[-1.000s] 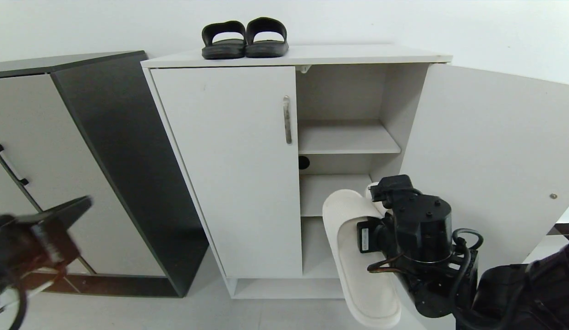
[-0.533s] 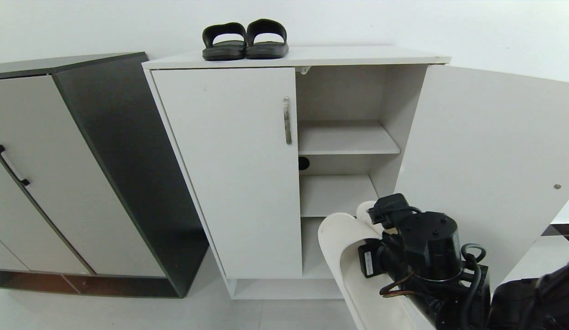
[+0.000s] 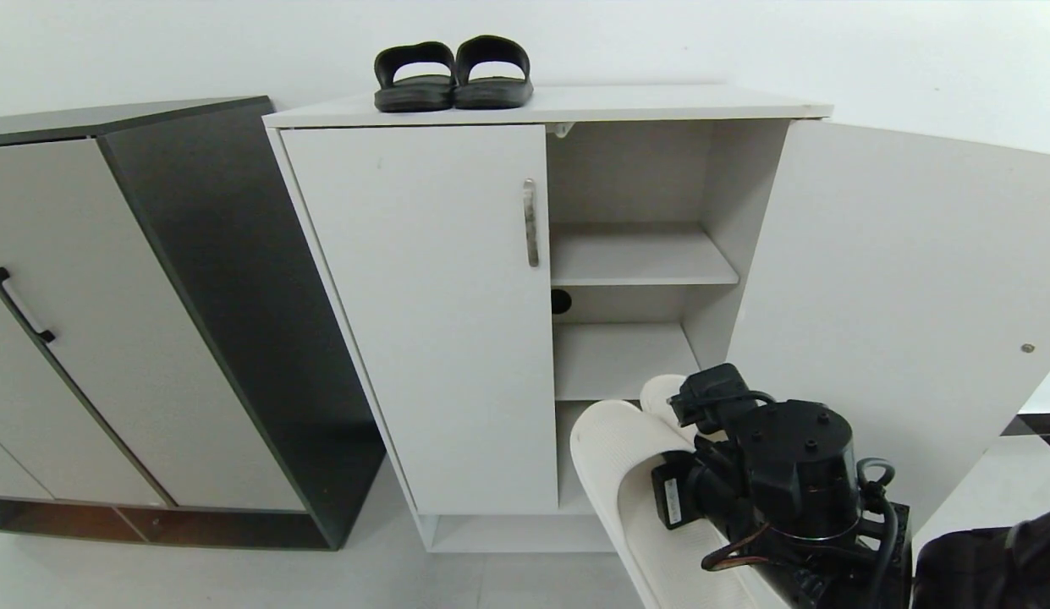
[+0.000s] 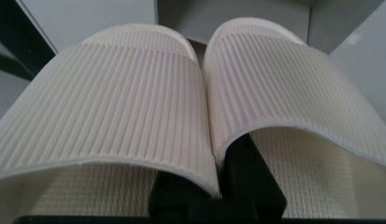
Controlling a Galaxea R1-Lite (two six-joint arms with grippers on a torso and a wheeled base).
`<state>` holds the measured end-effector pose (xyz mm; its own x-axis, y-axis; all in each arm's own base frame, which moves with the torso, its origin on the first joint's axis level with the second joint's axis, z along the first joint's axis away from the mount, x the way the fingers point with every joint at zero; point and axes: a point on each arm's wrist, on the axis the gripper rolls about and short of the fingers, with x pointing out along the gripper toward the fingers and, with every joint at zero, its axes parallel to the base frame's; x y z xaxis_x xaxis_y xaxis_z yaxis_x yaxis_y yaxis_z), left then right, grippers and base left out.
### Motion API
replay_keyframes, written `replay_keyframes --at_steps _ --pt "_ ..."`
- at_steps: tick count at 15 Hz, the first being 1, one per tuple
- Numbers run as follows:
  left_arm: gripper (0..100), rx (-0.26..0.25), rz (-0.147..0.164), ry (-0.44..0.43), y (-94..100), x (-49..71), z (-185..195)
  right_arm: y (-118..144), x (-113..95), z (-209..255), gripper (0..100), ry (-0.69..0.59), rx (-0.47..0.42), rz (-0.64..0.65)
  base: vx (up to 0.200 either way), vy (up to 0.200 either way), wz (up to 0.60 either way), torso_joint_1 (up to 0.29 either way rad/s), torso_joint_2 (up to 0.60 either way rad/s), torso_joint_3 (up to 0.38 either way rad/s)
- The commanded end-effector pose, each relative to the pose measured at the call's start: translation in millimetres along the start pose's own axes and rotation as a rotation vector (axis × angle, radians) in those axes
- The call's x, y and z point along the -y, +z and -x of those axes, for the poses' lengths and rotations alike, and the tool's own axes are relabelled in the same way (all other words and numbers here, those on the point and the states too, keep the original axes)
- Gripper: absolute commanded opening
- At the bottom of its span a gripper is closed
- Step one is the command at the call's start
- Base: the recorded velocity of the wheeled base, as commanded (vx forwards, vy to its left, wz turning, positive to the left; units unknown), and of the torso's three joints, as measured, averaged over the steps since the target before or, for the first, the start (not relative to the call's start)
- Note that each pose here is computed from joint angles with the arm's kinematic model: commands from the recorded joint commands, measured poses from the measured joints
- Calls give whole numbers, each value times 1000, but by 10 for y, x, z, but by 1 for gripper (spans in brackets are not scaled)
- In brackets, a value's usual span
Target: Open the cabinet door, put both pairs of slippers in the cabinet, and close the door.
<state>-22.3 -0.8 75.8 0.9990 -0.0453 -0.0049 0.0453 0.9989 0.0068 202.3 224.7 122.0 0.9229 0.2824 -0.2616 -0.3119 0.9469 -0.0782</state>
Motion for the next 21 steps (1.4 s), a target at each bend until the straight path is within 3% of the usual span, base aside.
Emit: replay_keyframes --at_steps 1,4,8,10,13,16,21 --pt "0 3 1 1 -1 0 3 -38 -33 -29 0 3 -11 7 0 0 0 0 0 0" --pt "0 3 -1 1 -1 0 3 -122 -165 -226 0 -4 -13 -16 0 0 0 0 0 0" --pt "0 5 -1 2 -1 0 4 -285 -261 -418 0 -32 -26 -24 0 -200 0 6 2 2" --pt "0 5 1 2 -1 0 4 -237 -316 -462 0 -36 3 -39 0 -200 0 5 0 5" --pt "0 5 1 2 -1 0 4 -235 -472 -675 0 -100 32 -57 0 0 0 0 0 0" --pt "0 5 -1 2 -1 0 4 -392 -612 -914 0 -108 14 -48 0 0 0 0 0 0" --pt "0 5 -1 2 -1 0 4 -518 -674 -1086 0 -117 2 -44 0 0 0 0 0 0"
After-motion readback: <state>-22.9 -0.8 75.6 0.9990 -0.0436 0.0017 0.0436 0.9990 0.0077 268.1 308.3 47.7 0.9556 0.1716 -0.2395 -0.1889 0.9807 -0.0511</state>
